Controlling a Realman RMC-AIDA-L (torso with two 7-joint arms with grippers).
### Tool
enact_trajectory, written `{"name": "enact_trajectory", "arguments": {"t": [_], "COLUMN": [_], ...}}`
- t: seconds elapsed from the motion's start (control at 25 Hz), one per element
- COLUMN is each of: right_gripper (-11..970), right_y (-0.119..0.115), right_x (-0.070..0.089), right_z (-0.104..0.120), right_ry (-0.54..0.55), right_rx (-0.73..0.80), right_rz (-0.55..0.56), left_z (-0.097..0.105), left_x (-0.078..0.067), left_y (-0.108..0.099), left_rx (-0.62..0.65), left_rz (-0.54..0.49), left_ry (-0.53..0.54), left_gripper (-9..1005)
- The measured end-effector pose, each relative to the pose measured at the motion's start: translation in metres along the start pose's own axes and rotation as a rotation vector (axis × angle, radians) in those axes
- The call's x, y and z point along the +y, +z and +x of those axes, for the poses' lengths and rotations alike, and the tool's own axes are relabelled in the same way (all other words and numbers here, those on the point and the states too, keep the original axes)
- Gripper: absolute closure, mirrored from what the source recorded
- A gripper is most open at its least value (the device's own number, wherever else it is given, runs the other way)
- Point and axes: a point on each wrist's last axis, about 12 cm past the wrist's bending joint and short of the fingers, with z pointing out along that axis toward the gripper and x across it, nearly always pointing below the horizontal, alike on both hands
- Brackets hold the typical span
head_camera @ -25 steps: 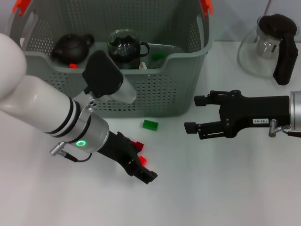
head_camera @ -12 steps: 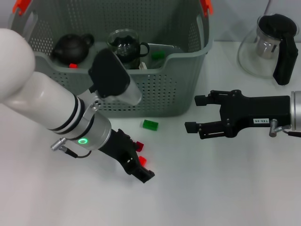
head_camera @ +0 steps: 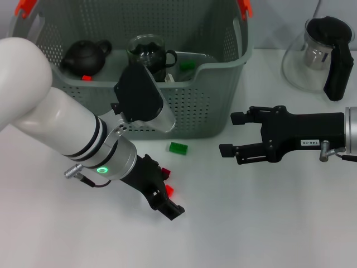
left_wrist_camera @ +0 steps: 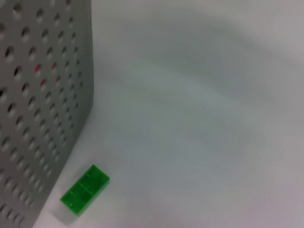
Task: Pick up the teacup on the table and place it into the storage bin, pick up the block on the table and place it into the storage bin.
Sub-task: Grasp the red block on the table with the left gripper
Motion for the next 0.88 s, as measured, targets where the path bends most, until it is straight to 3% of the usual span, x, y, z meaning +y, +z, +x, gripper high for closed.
{"name": "enact_trajectory", "arguments": {"t": [0.44,0.68,0.88], "right_gripper": [45,45,45], "right_y": [-0.0006,-0.0012,-0.001], "right_x": [-0.0008,-0.0009,-0.001], "right_z": [-0.0004,-0.0015,-0.0014], "right_ry": [0.0,-0.002,-0.003], "right_rx": [0.002,0.001,0.001], "right_rz": [0.002,0.002,0.003], "left_z": [-0.0007,0.0004,0.0013], "left_x": [0.0035,0.0028,0.0016], "left_y": [0.0016,0.0016,0.0021], "left_rx": [-0.023,-0.013,-0.009], "left_rz": [-0.032,-0.022,-0.017], "left_ry": [0.001,0.016,0.024], "left_gripper": [132,330,436]}}
